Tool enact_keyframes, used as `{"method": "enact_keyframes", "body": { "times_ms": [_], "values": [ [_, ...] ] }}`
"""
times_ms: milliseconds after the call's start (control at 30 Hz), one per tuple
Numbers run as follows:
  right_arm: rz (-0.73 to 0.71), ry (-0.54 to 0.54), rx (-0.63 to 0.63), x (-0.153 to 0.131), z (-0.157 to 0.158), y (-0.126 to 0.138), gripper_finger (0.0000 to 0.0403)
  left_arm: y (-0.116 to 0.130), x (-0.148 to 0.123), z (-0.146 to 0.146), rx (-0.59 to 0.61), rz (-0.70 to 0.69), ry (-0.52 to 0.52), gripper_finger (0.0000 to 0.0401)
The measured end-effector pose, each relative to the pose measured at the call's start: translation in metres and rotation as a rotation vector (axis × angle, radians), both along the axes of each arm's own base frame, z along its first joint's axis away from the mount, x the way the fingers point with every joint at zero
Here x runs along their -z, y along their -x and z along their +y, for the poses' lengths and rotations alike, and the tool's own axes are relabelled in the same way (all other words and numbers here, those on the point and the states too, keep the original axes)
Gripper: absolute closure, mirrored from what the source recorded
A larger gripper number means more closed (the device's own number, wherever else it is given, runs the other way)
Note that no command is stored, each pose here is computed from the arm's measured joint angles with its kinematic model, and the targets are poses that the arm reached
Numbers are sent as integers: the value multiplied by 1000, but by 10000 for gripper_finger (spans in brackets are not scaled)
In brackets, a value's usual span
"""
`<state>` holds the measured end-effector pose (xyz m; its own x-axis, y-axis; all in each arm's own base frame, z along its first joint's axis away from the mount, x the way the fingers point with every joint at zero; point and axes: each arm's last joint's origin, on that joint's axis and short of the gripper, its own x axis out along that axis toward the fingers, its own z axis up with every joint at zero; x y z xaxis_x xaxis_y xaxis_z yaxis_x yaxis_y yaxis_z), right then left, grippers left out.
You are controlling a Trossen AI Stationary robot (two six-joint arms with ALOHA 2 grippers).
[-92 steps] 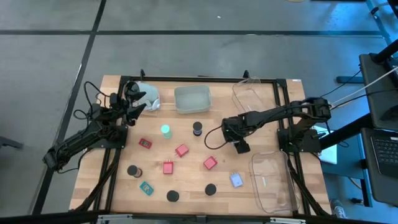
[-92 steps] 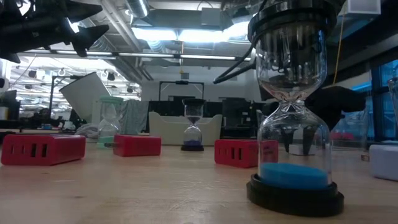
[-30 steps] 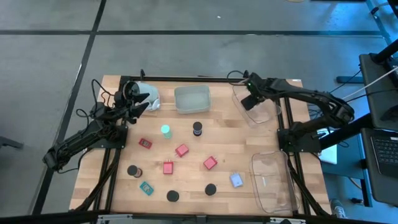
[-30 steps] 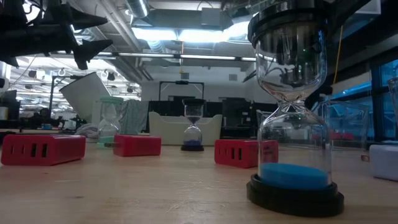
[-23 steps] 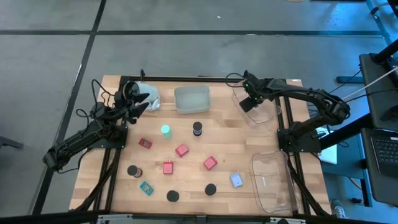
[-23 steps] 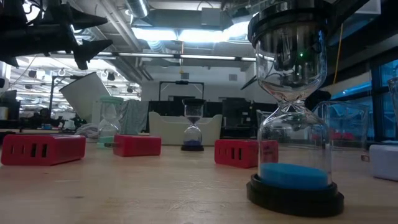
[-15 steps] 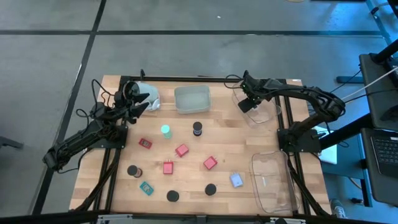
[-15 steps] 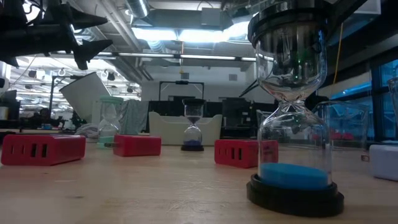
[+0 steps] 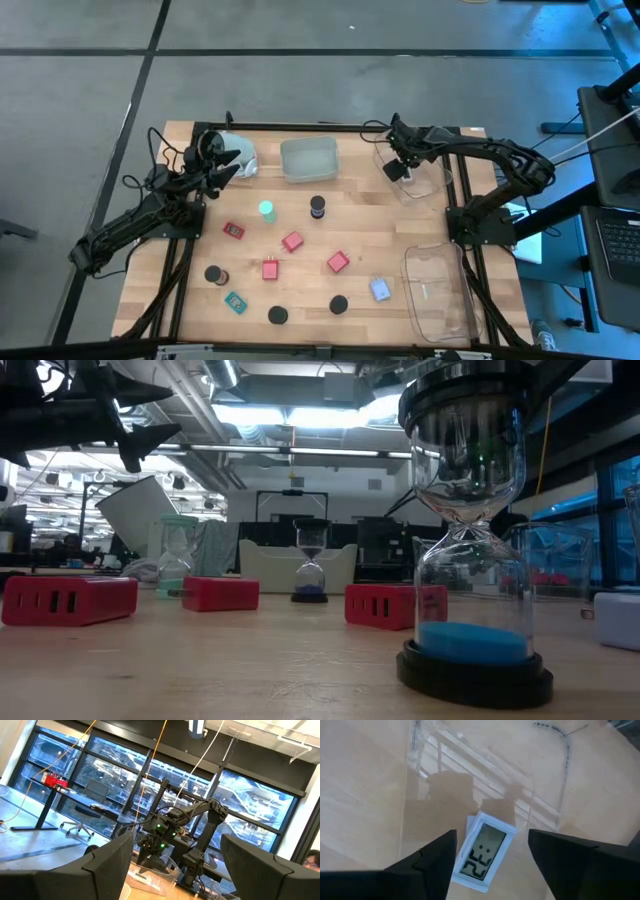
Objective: Pick & Place Office items
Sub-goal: Put the bottom right red charger adapter into the bottom transparent bin
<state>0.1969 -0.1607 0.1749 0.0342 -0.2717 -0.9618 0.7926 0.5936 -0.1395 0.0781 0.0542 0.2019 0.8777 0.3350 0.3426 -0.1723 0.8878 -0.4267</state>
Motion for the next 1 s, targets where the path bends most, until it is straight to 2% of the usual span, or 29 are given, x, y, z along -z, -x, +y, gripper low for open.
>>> {"method": "enact_keyframes", "body": {
  "times_ms": [100,233,367,567,700,833,933,1000],
  "values": [
    [8,65,-41,-10,-2,-2,157,0,0,0,-3,-1,0,105],
    [54,233,-49,-31,-2,-5,172,0,0,0,-10,-2,2,105],
    [48,352,-23,-49,7,-4,187,1,0,2,-83,-19,23,105],
    [-73,407,10,-69,25,-4,201,4,1,8,-314,-26,35,105],
    [-95,427,-39,-75,31,-5,203,5,5,10,-382,5,73,105],
    [-121,473,-62,-78,37,-12,203,2,10,10,-328,57,79,105],
    [-173,562,-85,-84,44,-23,203,0,9,7,-207,70,43,105],
    [-251,574,-97,-87,53,-32,203,-1,7,4,-115,61,33,105]
  ]
}}
